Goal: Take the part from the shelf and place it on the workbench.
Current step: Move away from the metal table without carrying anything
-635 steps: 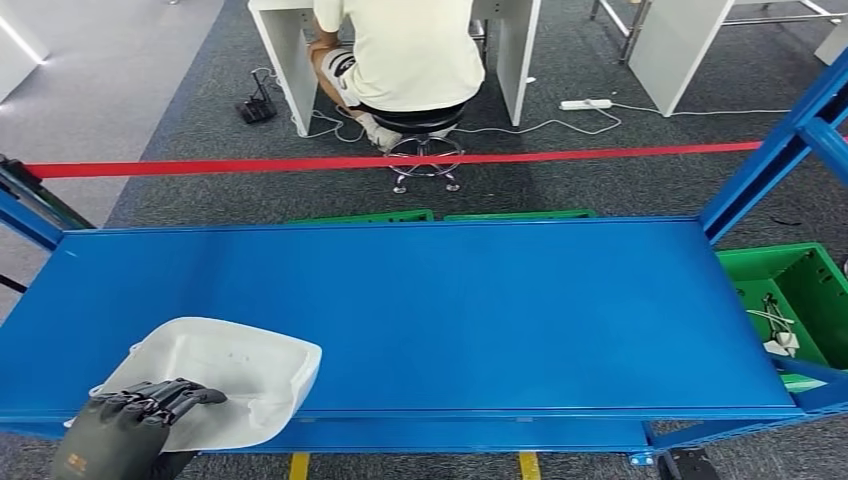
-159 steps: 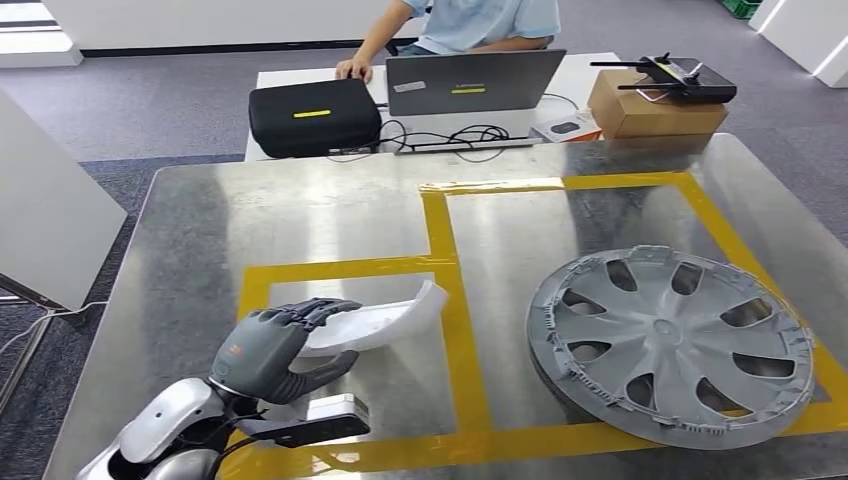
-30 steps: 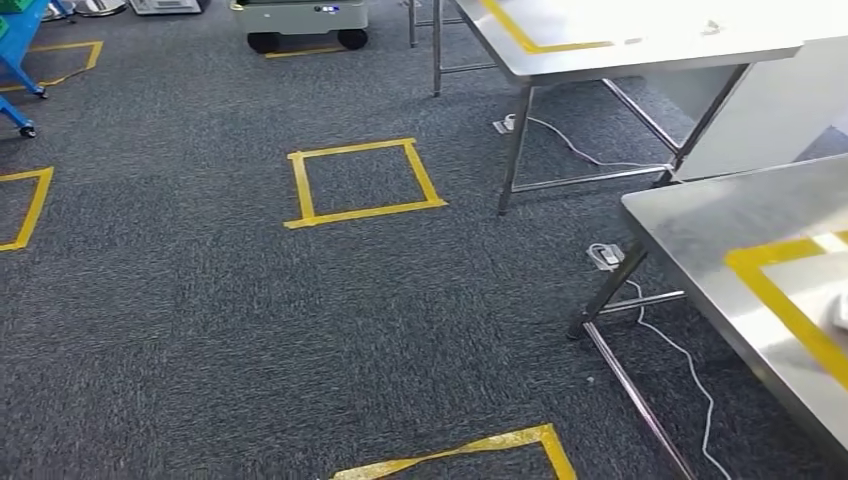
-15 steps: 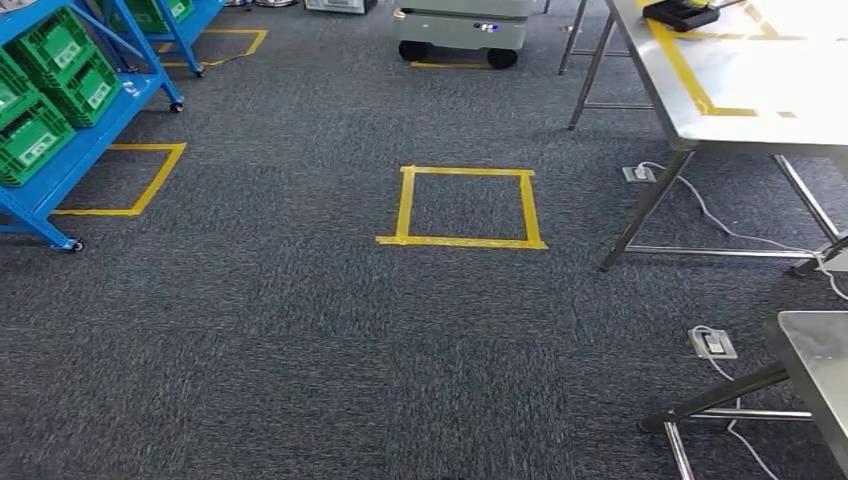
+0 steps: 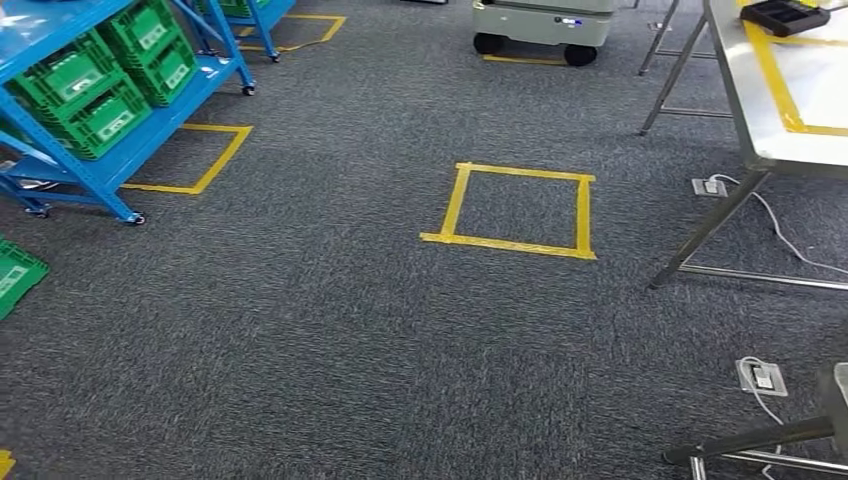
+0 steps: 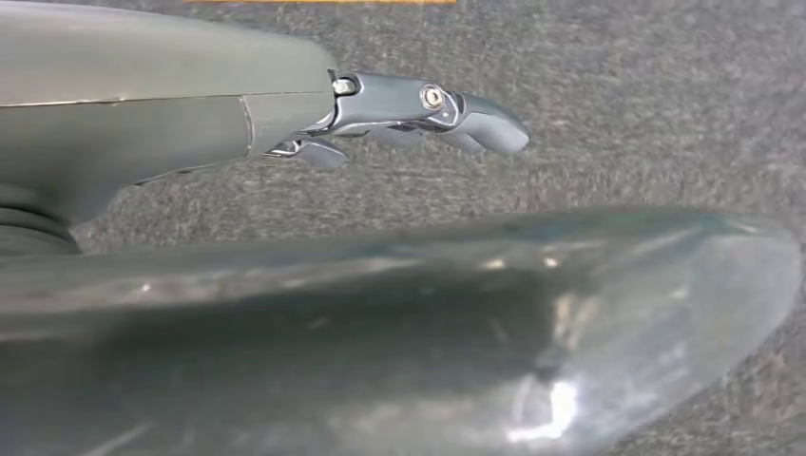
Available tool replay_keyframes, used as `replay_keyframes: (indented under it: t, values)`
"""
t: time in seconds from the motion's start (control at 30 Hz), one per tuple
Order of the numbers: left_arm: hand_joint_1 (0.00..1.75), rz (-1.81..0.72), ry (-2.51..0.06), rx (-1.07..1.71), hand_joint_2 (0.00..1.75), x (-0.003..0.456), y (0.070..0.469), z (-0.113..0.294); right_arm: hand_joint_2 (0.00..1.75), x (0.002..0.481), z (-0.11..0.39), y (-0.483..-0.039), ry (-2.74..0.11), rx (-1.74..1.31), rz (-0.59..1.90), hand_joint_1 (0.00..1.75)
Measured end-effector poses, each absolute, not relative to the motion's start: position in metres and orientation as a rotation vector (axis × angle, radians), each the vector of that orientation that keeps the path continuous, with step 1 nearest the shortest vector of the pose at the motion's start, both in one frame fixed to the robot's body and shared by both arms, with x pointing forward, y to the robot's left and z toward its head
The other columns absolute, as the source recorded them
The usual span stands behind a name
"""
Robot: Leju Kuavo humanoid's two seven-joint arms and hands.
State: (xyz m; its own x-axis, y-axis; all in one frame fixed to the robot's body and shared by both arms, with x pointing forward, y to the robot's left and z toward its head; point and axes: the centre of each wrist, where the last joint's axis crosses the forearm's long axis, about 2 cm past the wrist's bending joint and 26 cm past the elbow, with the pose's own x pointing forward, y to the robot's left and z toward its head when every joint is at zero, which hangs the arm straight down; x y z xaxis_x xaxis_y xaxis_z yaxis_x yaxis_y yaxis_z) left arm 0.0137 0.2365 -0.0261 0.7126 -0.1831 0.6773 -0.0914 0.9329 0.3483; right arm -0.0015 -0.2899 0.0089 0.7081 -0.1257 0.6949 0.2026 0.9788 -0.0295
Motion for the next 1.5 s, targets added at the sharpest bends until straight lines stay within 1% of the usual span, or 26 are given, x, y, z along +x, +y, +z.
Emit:
replay_keyframes:
  t: [0.17,0.47,1.27,1.5]
  values:
    - [0.00,-0.078,-0.753,0.351,0.00,0.005,0.240,-0.016,0.00,-0.003,0.008,-0.286,-0.753,-0.109,-0.205,0.00]
    - [0.00,-0.130,-0.791,0.377,0.00,0.005,0.248,-0.005,0.00,-0.008,0.008,-0.278,-0.725,-0.115,-0.252,0.00]
    - [0.00,-0.173,-0.812,0.411,0.00,-0.001,0.253,0.007,0.00,-0.021,0.016,-0.276,-0.700,-0.088,-0.230,0.00]
    - [0.00,-0.161,-0.802,0.370,0.00,-0.004,0.253,0.013,0.00,-0.022,0.017,-0.277,-0.705,-0.063,-0.204,0.00]
